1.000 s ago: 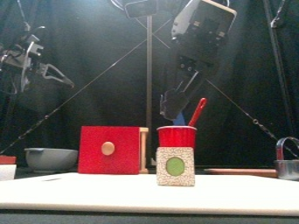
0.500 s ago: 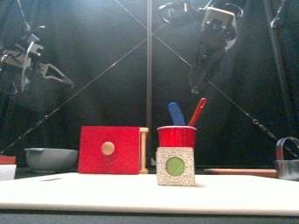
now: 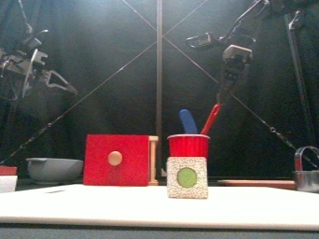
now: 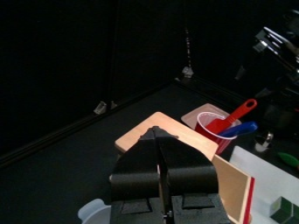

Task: Place sushi on board then cut the sushi with the knife then place the pieces on the plate
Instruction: Grasp knife edge with left hand

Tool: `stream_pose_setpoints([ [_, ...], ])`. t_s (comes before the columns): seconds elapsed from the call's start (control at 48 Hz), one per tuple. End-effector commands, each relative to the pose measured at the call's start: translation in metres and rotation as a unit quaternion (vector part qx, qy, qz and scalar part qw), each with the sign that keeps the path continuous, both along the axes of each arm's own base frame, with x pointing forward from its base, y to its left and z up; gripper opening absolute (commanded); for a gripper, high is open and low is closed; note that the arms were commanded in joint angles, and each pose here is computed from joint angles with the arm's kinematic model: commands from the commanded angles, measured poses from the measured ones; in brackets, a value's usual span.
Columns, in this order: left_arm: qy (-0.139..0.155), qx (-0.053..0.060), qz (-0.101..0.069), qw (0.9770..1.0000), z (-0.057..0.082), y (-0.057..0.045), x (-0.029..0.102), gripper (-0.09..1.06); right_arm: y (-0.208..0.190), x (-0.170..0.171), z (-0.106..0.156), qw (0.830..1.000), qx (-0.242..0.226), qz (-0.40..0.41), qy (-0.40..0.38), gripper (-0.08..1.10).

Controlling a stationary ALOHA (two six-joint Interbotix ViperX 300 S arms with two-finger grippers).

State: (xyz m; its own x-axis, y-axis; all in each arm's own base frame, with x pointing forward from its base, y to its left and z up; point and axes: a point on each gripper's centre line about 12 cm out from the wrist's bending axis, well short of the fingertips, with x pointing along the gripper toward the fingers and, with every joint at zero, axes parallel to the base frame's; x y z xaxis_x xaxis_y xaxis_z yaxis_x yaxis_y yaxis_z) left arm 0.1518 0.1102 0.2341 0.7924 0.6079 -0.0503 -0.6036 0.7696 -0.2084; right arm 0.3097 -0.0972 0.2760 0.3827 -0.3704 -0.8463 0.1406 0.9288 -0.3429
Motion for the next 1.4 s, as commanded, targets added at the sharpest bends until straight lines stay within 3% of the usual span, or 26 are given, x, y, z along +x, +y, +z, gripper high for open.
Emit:
stream_pose_setpoints([
  [0.021, -0.011, -0.002, 0.006, 0.9999, 0.005, 0.003, 0.001, 0.06, 0.005, 0.009, -0.002, 0.999, -0.008, 0.035, 0.013, 0.97],
  [0.208, -0.022, -0.015, 0.013, 0.9996, 0.006, 0.004, 0.0, 0.06, 0.005, -0.001, 0.003, 0.999, -0.02, 0.034, 0.021, 0.97],
  [0.542, -0.029, -0.015, 0.014, 0.9994, 0.009, 0.004, 0.001, 0.06, 0.005, -0.021, 0.038, 0.998, -0.053, 0.031, -0.023, 0.96],
  [0.771, -0.032, -0.02, 0.017, 0.9991, 0.009, 0.005, 0.0, 0.06, 0.028, -0.014, 0.003, 0.998, -0.002, 0.056, 0.007, 0.96],
  [0.917, -0.032, -0.021, 0.017, 0.9991, 0.009, 0.005, 0.0, 0.06, 0.039, -0.006, -0.007, 0.997, 0.007, 0.076, 0.0, 0.96],
  [1.396, -0.032, -0.023, 0.018, 0.9991, 0.007, 0.005, 0.0, 0.06, 0.031, 0.02, -0.03, 0.995, -0.028, 0.096, 0.016, 0.92],
])
